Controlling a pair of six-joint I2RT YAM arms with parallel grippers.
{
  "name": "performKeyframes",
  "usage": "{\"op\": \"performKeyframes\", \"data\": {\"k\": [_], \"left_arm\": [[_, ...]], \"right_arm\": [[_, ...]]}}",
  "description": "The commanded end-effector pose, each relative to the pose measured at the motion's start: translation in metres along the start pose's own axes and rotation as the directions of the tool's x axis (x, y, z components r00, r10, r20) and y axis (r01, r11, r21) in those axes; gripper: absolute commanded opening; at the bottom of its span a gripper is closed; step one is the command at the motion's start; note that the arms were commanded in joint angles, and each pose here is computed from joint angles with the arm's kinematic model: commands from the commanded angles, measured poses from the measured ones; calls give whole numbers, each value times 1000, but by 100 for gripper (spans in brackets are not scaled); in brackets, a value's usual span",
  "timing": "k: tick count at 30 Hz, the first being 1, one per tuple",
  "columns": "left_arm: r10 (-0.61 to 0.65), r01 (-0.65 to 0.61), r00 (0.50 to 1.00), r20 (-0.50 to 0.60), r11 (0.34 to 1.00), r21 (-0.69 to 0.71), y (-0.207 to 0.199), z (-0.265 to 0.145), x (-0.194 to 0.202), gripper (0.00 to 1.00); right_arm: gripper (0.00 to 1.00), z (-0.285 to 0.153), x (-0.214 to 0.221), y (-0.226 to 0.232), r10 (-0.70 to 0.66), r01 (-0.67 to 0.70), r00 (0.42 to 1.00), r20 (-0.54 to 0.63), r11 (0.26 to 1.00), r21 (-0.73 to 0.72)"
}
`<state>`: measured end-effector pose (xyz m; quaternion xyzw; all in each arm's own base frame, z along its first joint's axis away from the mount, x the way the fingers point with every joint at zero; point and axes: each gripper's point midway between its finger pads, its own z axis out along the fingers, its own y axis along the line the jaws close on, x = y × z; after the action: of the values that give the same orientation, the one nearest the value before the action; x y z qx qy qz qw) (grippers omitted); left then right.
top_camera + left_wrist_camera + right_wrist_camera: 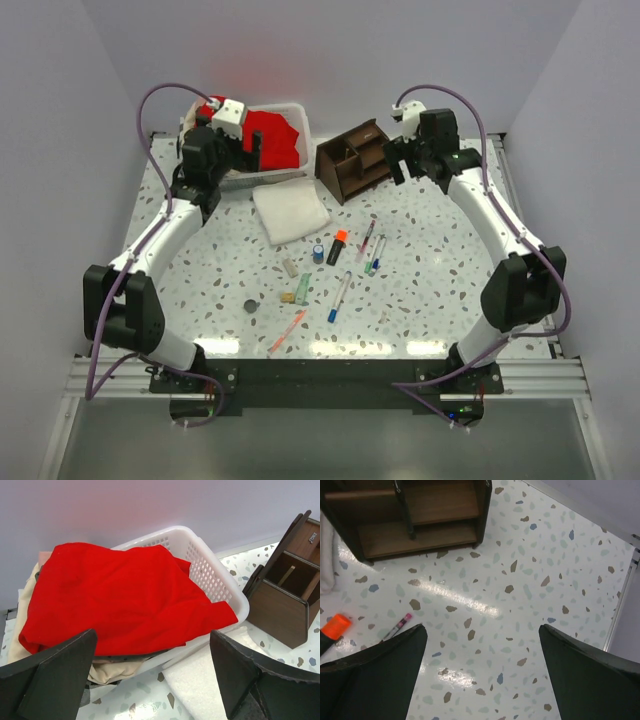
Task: Sort the stationery into containers
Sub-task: Move the storage box to the center of the board.
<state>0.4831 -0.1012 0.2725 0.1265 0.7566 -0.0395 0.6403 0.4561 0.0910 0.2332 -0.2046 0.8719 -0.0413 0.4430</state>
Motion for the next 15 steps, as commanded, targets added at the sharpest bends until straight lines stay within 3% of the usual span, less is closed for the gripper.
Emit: {"op": "performKeyframes", "data": {"k": [1,5,8,10,15], "left_arm": [[-11,12,998,61,1000,-21,5,1,-27,100],[-8,10,999,49,999,-48,10,1,-22,100],[-19,21,999,44,998,-64,12,0,-23,100],[-17,20,999,41,998,-64,13,-3,-24,100],[-33,36,999,33,995,-90,16,-12,-20,100]], "right_arm": [[99,3,-36,-19,-2,-8,993,119,997,81],[99,4,-45,-5,-117,124,970,211,992,-20],[97,3,-55,8,-91,130,962,258,982,-138],[94,14,-45,21,-58,107,976,211,967,-231],[88,29,-52,20,9,71,971,238,942,-327]]}}
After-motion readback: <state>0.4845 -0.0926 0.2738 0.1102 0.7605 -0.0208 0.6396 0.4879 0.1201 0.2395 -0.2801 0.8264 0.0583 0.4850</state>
